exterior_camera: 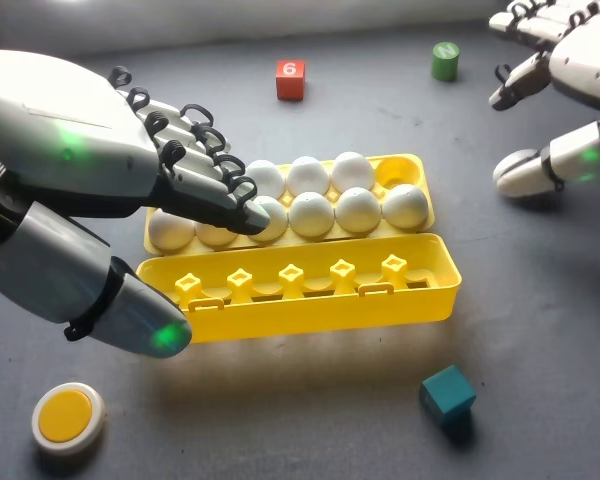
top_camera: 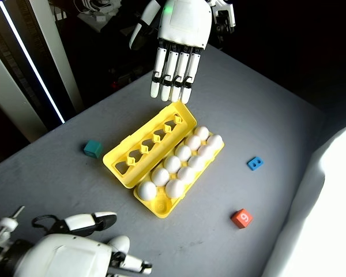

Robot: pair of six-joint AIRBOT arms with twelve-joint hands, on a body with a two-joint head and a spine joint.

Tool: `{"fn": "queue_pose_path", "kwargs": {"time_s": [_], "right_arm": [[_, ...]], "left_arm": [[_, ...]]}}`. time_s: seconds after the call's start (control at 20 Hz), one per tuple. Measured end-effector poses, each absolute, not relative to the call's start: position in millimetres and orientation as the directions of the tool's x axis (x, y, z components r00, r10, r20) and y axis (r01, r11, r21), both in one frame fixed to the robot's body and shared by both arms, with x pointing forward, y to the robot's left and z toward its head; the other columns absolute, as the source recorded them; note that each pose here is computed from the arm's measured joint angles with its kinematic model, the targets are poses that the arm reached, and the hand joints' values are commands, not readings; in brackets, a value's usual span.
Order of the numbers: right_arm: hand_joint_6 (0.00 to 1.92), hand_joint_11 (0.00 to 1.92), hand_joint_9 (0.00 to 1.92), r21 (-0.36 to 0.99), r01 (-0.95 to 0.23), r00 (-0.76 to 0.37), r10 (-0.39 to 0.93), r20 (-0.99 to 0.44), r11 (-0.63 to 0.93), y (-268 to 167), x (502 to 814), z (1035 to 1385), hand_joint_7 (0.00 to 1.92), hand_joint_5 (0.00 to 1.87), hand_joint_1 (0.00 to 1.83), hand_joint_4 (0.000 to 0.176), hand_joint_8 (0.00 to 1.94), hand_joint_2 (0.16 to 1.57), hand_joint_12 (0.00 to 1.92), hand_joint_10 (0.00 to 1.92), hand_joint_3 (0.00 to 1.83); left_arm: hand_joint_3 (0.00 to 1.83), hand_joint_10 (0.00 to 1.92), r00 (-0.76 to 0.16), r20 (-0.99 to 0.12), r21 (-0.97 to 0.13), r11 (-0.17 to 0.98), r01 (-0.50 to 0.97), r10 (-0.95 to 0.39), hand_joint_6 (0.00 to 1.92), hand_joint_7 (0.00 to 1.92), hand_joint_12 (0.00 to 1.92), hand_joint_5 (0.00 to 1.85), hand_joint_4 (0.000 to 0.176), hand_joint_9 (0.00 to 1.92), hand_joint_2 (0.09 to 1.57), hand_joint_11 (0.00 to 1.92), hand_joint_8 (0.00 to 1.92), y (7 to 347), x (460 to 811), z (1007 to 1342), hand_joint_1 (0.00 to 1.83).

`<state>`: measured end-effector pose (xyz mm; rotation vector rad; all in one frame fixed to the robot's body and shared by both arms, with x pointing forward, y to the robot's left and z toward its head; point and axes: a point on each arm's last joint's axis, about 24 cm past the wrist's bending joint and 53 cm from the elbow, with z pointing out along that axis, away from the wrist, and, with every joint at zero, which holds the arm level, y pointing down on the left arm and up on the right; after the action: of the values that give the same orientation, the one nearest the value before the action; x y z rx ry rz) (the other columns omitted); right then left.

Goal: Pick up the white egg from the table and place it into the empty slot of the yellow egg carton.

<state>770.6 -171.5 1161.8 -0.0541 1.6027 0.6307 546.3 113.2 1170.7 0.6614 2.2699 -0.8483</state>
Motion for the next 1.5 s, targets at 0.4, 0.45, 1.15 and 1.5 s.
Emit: {"fn": "queue_pose_path", "kwargs": {"time_s": [0.4,0.45,1.15,1.5], "right_arm": [[0.03,0.00,0.00,0.338,-0.404,-0.159,0.298,-0.941,0.850,-165,773,1148,0.00,0.93,0.61,0.134,0.00,0.74,0.00,0.00,0.00],[0.03,0.00,0.00,0.337,-0.409,-0.164,0.295,-0.941,0.848,-161,772,1146,0.00,0.93,0.62,0.132,0.00,0.74,0.00,0.00,0.00],[0.05,0.00,0.00,0.344,-0.424,-0.150,0.310,-0.939,0.838,-153,772,1148,0.00,1.05,0.76,0.094,0.00,0.84,0.00,0.00,0.02],[0.60,0.00,0.00,0.349,-0.428,-0.153,0.314,-0.937,0.834,-149,771,1147,0.00,1.20,1.08,0.175,0.00,1.01,0.00,0.00,0.00]], "left_arm": [[0.00,0.00,-0.682,-0.694,-0.397,0.668,0.629,0.230,0.00,0.14,0.07,0.16,0.000,0.10,1.15,0.04,0.00,113,547,1171,0.00],[0.00,0.00,-0.682,-0.694,-0.397,0.669,0.629,0.230,0.00,0.14,0.07,0.16,0.000,0.10,1.16,0.04,0.00,113,547,1171,0.00],[0.00,0.00,-0.682,-0.695,-0.397,0.668,0.629,0.229,0.00,0.14,0.18,0.16,0.000,0.10,1.16,0.00,0.00,113,547,1171,0.00],[0.00,0.00,-0.682,-0.695,-0.396,0.668,0.629,0.230,0.00,0.17,0.27,0.18,0.000,0.13,1.16,0.00,0.00,113,547,1171,0.00]]}}
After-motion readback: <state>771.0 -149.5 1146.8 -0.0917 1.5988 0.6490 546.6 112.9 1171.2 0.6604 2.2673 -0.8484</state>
